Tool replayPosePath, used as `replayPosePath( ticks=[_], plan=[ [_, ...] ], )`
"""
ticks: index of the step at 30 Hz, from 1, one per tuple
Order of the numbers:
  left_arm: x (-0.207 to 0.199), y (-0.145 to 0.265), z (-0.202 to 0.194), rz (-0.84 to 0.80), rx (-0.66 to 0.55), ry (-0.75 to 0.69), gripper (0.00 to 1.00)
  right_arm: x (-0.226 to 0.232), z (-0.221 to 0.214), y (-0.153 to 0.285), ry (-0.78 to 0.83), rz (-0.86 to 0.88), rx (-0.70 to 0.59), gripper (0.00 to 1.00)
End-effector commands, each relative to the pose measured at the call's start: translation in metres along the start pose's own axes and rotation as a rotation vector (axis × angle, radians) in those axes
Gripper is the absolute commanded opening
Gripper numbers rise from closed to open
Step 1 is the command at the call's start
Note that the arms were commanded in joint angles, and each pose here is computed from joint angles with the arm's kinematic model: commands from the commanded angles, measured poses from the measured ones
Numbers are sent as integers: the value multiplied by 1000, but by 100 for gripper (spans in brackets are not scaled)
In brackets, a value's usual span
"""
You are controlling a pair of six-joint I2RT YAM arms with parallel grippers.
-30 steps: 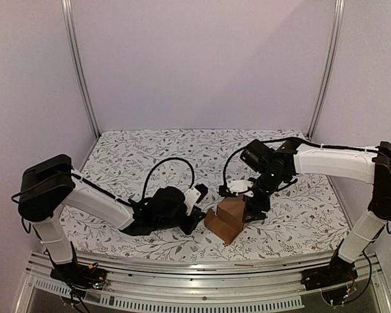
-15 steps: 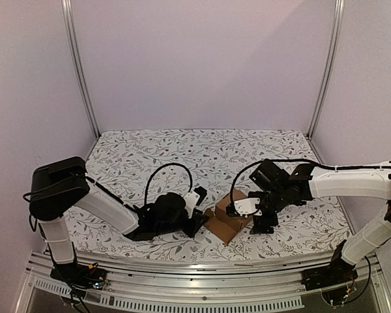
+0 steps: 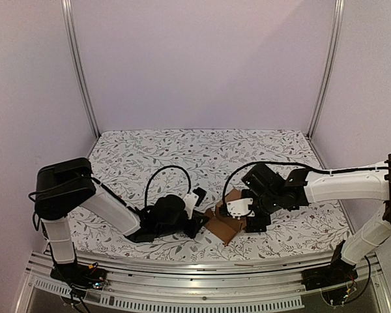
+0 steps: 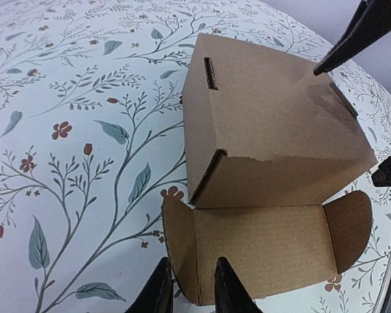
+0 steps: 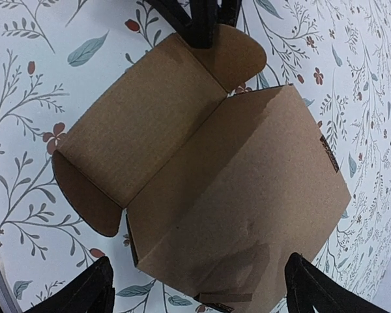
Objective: Fold the paper box
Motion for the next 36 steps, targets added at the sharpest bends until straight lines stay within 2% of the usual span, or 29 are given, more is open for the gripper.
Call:
replayPosePath(
  ticks=[1, 7, 11, 26, 36],
  plan=[
    [3, -8, -3, -20, 2, 5, 19, 18, 5, -11, 67, 56, 8, 90],
    [3, -5, -2, -41, -25, 5, 6, 21, 6, -21, 70, 72, 34, 90],
    [2, -3, -2, -42, -35, -26, 2, 23, 7, -26, 67, 85, 43, 89],
    [-11, -5, 10, -40, -37, -107, 0, 28, 5, -29, 70, 122, 55, 82],
    [-20, -6, 21, -4, 5, -139, 0, 31, 5, -31, 75, 146, 56, 82]
  ],
)
Point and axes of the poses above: each gripper's point midway between its finger pads, its own y axis back along the fingers, its own x axis along the line the jaws close on, z = x × y, the point moved 7 cm from there along y, back along the fingers, and after that the axes turned 9 degrees about y, right-handed, at the moved point
